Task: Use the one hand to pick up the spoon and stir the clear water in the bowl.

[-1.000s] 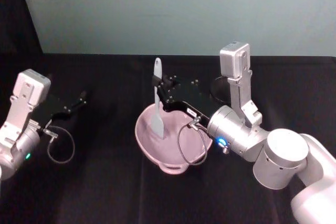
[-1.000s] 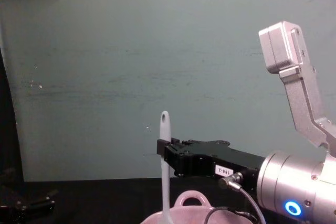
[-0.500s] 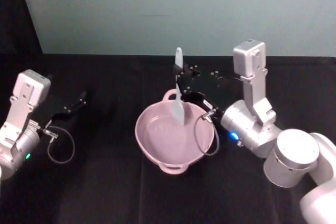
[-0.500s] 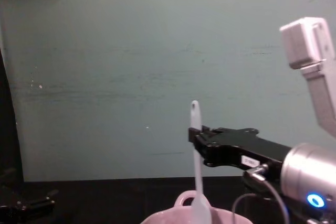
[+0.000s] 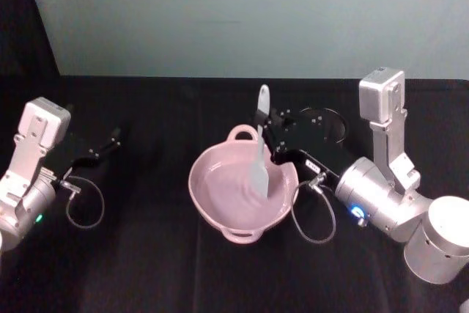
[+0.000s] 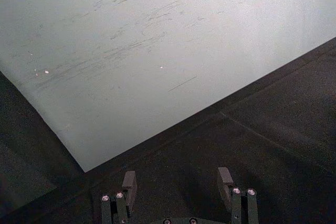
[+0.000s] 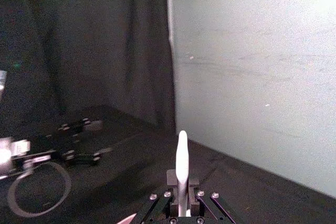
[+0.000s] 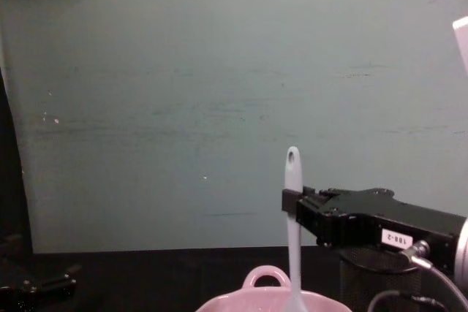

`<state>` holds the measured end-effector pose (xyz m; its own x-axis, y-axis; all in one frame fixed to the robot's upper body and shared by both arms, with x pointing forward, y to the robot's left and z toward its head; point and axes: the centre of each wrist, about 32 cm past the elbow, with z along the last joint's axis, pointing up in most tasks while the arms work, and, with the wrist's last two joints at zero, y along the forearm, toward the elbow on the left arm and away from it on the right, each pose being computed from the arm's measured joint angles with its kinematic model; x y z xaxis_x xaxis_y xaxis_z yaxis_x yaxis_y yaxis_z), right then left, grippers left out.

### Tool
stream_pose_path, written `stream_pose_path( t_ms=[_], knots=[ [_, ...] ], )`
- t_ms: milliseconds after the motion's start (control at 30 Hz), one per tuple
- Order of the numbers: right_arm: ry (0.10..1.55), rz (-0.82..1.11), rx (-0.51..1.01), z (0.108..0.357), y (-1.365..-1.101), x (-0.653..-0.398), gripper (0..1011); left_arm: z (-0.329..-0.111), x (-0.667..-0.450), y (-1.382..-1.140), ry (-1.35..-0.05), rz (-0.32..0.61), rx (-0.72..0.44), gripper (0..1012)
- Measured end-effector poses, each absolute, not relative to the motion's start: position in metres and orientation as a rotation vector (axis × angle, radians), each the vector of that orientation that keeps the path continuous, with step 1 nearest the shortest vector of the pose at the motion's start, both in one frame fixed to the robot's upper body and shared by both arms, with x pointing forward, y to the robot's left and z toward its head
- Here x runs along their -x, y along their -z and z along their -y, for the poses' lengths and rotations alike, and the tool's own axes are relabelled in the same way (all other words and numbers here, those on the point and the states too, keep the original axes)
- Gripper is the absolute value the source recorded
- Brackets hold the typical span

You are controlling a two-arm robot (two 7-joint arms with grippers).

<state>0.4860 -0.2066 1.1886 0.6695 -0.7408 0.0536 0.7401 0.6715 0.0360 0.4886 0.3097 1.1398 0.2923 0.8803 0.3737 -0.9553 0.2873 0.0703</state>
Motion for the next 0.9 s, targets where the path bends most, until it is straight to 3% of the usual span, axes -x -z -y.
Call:
stream_pose_path(
  t_ms=[433, 900],
  knots=[
    [0.716, -0.034, -0.037, 0.193, -1.191, -0.472, 109, -0.310, -0.489, -1.140, -1.248, 0.285, -0.304, 1011],
    [0.708, -0.055, -0.062, 0.162, -1.183, -0.488, 109, -0.310, -0.489, -1.140, -1.248, 0.285, -0.305, 1011]
  ],
)
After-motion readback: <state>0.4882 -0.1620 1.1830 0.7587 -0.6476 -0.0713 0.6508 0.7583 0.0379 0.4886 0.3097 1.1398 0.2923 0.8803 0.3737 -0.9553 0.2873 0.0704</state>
